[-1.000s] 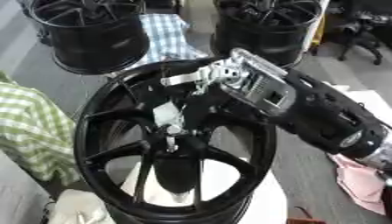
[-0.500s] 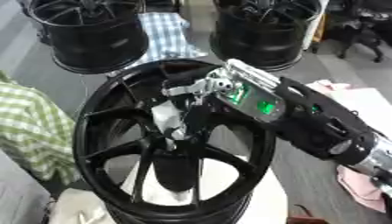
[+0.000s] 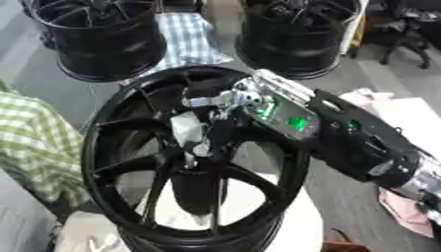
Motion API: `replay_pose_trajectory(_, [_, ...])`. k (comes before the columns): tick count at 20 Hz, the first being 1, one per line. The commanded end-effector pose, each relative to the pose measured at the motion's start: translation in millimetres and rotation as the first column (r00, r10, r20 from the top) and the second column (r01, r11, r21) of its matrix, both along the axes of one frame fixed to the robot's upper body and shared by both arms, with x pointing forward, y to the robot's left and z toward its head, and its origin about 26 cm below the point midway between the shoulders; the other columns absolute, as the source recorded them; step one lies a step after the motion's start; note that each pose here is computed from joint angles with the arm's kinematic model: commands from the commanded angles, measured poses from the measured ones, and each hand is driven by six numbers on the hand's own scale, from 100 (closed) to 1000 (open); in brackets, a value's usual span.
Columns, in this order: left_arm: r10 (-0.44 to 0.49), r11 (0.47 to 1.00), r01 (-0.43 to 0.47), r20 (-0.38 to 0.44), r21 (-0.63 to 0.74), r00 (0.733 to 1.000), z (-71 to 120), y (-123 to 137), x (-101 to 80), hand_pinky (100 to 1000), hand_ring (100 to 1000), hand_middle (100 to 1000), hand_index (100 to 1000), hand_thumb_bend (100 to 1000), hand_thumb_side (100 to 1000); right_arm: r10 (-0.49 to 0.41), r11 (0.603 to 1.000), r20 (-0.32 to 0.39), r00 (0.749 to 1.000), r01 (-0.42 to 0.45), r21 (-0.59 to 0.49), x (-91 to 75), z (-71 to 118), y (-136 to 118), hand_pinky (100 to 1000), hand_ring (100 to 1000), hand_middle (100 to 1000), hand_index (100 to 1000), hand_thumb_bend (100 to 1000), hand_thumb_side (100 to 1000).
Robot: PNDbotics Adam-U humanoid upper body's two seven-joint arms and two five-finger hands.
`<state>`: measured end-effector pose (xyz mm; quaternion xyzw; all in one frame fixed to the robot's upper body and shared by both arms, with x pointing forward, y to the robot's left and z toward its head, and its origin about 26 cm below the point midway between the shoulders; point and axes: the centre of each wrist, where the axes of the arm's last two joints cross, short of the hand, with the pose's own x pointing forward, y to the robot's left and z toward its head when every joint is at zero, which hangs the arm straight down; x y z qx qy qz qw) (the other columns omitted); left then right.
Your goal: Pull the pin out of the wheel hub.
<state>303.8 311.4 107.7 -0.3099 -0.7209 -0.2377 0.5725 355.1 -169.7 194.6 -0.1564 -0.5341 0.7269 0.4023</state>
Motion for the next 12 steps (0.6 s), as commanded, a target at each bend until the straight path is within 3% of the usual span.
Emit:
replay_pose_trajectory(1, [-0.008, 1.000, 0.008, 0.019, 0.021, 1.000, 7.9, 3, 0.0, 526, 393, 581, 766, 100, 890, -0.003, 0.999, 0.077, 0.997, 0.001, 0.037, -8.1, 33.3, -11, 771, 614, 357, 527, 100, 218])
replay_pose_trajectory(6, [0.004, 1.000, -0.005, 0.014, 0.031, 1.000, 6.0, 7, -1.9, 527, 385, 581, 767, 100, 891, 0.003, 0.997, 0.149, 0.989, -0.015, 0.080, -28.3, 75.2, -24, 764, 606, 339, 516, 100, 216])
replay_pose_trajectory(9, [0.019, 0.999, -0.019, 0.007, 0.045, 1.000, 3.7, 11, -4.1, 526, 380, 581, 767, 100, 892, -0.011, 0.993, 0.234, 0.972, -0.017, 0.117, -42.9, 105.0, -35, 762, 604, 339, 518, 100, 217])
replay_pose_trajectory(12, [0.043, 0.997, -0.043, 0.001, 0.059, 0.999, 0.9, 18, -7.3, 526, 375, 580, 767, 100, 893, -0.040, 0.989, 0.288, 0.957, -0.003, 0.148, -53.8, 119.1, -56, 759, 603, 346, 529, 100, 229])
